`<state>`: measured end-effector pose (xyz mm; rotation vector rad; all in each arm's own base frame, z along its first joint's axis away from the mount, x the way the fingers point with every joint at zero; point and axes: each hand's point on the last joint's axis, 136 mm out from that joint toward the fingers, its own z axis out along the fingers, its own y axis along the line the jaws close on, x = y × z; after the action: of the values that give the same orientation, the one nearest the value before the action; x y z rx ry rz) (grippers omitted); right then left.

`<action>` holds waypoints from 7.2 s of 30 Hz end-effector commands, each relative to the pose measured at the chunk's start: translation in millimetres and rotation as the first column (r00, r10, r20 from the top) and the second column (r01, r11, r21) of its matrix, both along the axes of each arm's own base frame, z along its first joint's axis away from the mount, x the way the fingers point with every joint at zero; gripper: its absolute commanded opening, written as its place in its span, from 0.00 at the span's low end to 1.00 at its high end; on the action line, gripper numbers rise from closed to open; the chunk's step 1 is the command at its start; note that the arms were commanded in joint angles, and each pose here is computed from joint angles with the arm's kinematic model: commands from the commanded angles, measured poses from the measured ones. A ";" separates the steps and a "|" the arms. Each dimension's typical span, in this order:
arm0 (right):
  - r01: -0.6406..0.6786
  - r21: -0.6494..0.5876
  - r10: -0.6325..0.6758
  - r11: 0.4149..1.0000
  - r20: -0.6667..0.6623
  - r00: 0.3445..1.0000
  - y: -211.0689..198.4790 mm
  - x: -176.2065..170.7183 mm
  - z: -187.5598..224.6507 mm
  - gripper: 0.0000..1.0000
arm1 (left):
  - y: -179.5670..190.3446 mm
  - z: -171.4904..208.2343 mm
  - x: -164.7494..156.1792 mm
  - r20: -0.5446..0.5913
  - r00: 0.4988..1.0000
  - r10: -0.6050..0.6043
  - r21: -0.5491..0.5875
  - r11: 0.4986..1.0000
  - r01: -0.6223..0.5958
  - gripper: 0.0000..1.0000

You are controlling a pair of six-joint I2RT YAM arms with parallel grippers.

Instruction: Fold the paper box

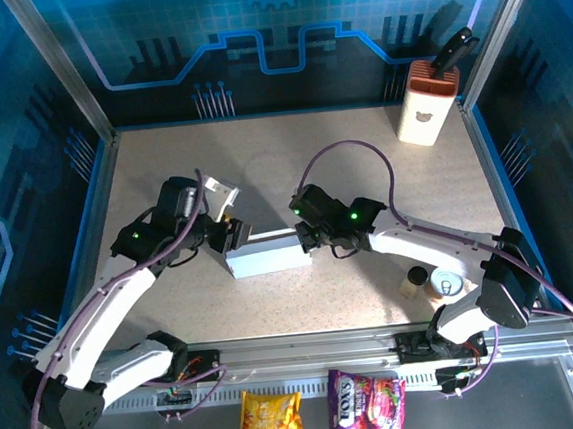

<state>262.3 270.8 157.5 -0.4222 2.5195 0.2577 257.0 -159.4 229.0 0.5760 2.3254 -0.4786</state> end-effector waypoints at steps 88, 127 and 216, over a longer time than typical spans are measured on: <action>-0.937 -0.271 0.952 0.222 0.268 0.148 11.4 -30.9 29.6 0.67 | -45.8 -93.9 -15.5 0.078 0.743 -0.665 0.263 0.732 0.628 0.33; -0.951 -0.155 0.951 0.269 0.202 0.236 26.6 3.8 -21.5 0.32 | -42.4 -66.3 -3.2 0.171 0.795 -0.582 0.269 0.803 0.531 0.56; -0.933 -0.117 0.935 0.340 0.146 0.323 4.2 18.2 -30.6 0.22 | 11.0 -53.9 13.8 -0.368 0.918 0.151 -0.125 0.970 -0.210 0.10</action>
<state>280.9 279.5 135.5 -1.8365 1.6886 0.5777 270.7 -137.1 160.6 0.2263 2.6337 -0.6244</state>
